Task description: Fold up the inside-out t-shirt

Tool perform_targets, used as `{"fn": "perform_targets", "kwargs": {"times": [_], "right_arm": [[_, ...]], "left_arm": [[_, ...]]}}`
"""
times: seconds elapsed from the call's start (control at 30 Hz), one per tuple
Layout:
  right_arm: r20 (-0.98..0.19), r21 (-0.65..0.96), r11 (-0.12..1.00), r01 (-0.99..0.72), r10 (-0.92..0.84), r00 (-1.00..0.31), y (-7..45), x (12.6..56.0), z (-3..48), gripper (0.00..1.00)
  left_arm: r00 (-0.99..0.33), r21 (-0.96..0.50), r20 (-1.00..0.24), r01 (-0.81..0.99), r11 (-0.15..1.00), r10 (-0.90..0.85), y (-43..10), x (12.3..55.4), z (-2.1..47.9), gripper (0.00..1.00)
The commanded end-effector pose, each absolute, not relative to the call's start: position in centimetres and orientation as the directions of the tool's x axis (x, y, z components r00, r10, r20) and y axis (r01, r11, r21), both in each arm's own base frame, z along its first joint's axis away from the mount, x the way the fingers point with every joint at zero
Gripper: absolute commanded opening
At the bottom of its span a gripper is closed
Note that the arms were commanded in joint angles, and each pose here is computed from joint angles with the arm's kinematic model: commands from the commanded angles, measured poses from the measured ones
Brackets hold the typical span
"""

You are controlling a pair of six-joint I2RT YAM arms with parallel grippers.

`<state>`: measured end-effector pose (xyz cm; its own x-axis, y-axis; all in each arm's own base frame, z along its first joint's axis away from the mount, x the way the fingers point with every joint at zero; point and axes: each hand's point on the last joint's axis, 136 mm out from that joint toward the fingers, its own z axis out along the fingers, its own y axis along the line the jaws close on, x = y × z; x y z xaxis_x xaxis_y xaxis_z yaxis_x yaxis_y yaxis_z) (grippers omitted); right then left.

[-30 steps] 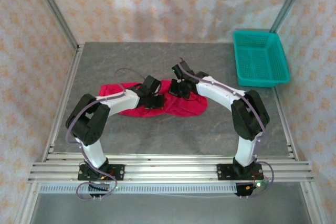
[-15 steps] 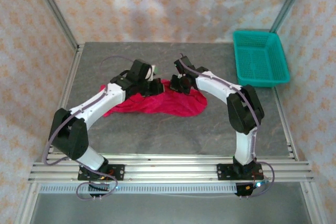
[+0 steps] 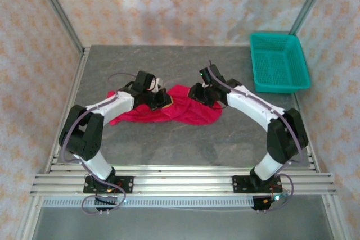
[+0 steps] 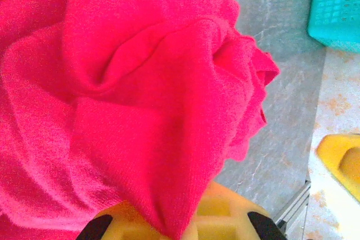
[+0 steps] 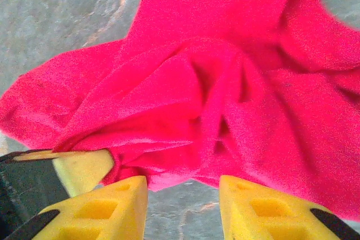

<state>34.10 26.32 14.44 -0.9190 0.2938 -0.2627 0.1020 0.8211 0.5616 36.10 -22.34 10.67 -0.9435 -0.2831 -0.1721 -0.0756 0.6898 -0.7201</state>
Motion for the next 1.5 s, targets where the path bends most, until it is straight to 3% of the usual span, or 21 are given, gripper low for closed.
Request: {"fn": "perform_targets", "kwargs": {"times": [0.0, 0.3, 0.33, 0.43, 0.47, 0.6, 0.73, 0.97, 1.07, 1.23, 1.33, 1.4, 1.47], "right_arm": [[-0.235, 0.602, 0.791, 0.108, 0.305, -0.923, 28.6, 34.1, 13.2, 0.39], [-0.17, 0.654, 0.733, 0.187, 0.383, -0.908, 32.2, 38.2, 9.9, 0.42], [-0.17, 0.653, 0.732, 0.192, 0.389, -0.905, 32.4, 38.6, 9.6, 0.39], [-0.191, 0.622, 0.754, 0.211, 0.407, -0.893, 31.6, 39.3, 9.5, 0.04], [-0.201, 0.602, 0.77, 0.211, 0.402, -0.893, 30.9, 39.2, 9.8, 0.0], [-0.266, 0.476, 0.859, 0.189, 0.346, -0.9, 26.6, 38.0, 10.9, 0.0], [-0.256, 0.424, 0.888, 0.178, 0.306, -0.917, 23.9, 36.3, 10.8, 0.0], [-0.234, 0.446, 0.884, 0.139, 0.265, -0.935, 24.8, 35.5, 11.0, 0.0], [-0.234, 0.438, 0.889, 0.136, 0.259, -0.937, 24.6, 35.2, 10.9, 0.0], [-0.249, 0.447, 0.887, 0.115, 0.247, -0.937, 24.4, 35.2, 12.4, 0.0], [-0.31, 0.292, 0.943, 0.157, 0.249, -0.918, 20.6, 35.3, 13.1, 0.0], [-0.403, 0.134, 0.969, 0.206, 0.243, -0.882, 16.9, 35.4, 13.9, 0.14], [-0.423, 0.144, 0.969, 0.199, 0.242, -0.873, 16.6, 35.0, 14.5, 0.36]], "left_arm": [[-0.94, -0.748, -0.201, -0.035, 0.663, -0.276, -22.9, 36.5, 12.2, 0.0], [-0.94, -0.75, -0.196, -0.039, 0.66, -0.279, -22.8, 36.2, 12.5, 0.0], [-0.94, -0.752, -0.198, -0.036, 0.658, -0.279, -22.8, 36.2, 12.7, 0.0], [-0.941, -0.761, -0.195, -0.032, 0.648, -0.276, -22.8, 36.2, 13.4, 0.0], [-0.94, -0.765, -0.196, -0.031, 0.644, -0.278, -22.6, 36.3, 13.8, 0.0], [-0.922, -0.779, -0.209, -0.045, 0.625, -0.326, -20.5, 37.4, 16.1, 0.01], [-0.9, -0.797, -0.242, -0.028, 0.603, -0.362, -19.3, 38.6, 19.5, 0.07], [-0.894, -0.87, -0.221, -0.001, 0.493, -0.391, -20.2, 39.9, 22.1, 0.38], [-0.887, -0.882, -0.21, -0.009, 0.47, -0.411, -19.6, 40.2, 22.4, 0.33], [-0.889, -0.833, -0.214, -0.05, 0.551, -0.405, -17.7, 39.2, 20.6, 0.32], [-0.883, -0.752, -0.193, -0.147, 0.643, -0.428, -14.1, 37.4, 17.3, 0.35], [-0.857, -0.695, -0.175, -0.242, 0.677, -0.485, -10.7, 36.0, 14.9, 0.39], [-0.823, -0.604, -0.181, -0.339, 0.721, -0.539, -7.0, 34.0, 12.8, 0.4]]}}
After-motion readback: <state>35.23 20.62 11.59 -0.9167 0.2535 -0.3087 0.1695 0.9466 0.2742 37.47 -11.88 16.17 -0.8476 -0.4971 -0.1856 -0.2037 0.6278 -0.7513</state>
